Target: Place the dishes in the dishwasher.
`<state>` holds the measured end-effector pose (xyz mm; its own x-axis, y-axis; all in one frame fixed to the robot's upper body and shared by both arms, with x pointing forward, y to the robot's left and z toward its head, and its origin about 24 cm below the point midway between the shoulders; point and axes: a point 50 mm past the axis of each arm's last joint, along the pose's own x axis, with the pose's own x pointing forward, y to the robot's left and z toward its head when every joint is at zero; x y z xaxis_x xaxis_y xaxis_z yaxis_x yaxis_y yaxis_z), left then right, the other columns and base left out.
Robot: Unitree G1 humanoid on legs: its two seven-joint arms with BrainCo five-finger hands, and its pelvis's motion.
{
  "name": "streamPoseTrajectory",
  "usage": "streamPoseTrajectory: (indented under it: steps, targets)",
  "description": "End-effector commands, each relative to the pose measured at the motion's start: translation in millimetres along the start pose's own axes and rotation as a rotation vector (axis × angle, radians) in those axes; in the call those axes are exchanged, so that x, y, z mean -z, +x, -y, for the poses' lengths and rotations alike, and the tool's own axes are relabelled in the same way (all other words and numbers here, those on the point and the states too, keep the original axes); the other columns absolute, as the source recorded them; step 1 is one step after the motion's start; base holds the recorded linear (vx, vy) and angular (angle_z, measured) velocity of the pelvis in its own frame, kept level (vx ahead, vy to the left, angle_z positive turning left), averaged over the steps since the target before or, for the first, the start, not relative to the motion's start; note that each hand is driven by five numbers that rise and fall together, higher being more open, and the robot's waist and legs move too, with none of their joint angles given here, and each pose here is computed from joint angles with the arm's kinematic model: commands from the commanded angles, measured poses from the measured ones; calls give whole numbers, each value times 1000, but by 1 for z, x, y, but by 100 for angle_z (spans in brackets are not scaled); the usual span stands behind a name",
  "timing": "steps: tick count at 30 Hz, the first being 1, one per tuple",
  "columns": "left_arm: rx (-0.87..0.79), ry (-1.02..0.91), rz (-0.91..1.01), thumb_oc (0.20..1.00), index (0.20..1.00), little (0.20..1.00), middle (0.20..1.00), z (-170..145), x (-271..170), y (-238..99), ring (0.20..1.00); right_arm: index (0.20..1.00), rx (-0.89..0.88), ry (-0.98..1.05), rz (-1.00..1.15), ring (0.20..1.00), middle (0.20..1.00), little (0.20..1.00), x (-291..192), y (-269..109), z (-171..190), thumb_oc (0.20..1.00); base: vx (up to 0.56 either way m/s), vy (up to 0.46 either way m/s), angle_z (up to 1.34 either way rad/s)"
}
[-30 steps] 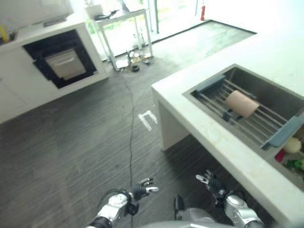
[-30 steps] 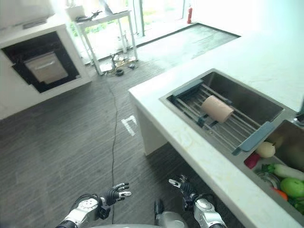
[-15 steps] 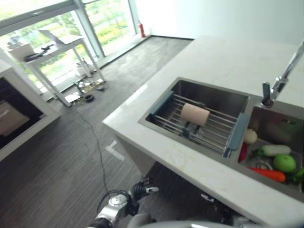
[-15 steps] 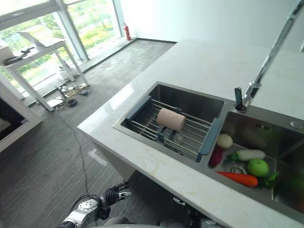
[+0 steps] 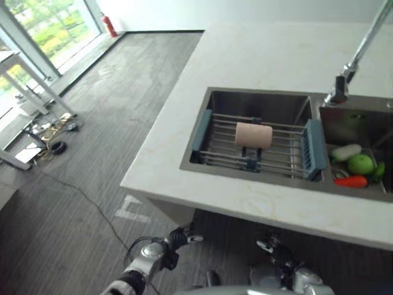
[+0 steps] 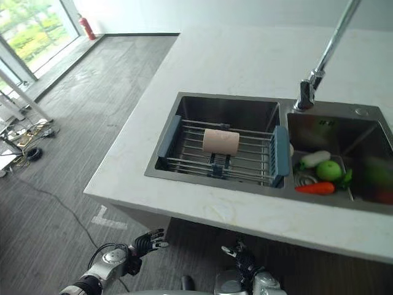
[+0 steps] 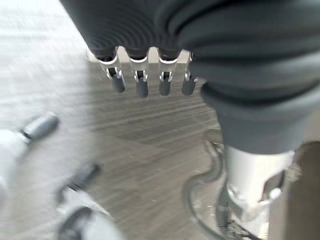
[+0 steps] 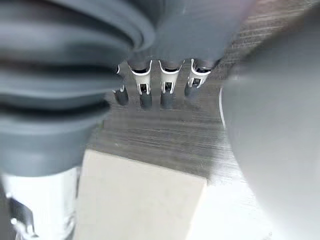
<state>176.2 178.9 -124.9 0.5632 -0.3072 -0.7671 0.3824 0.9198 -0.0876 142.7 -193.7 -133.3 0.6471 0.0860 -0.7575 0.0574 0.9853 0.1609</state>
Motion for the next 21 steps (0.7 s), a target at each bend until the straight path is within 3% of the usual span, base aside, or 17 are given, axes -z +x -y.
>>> streamPoseTrajectory:
  steps: [1,8,21]
  targets:
    - [-37,-93,25,1000,1000,1000,1000,2,5,-1,1000,1000,-21,-71,17,1000,1000,1000,-5,-2,5,1000,-28,23,-121]
    - [-107,-219,-59,1000,1000,1000,1000,-5,33,-8,1000,1000,-77,-138,-15,1000,1000,1000,-8,6,-5,1000,18,-129,-86]
    - [-329,-640,-210,1000,1000,1000,1000,4,98,-29,1000,1000,54,-57,-112,1000,1000,1000,13,0,18,1000,67,-186,-6]
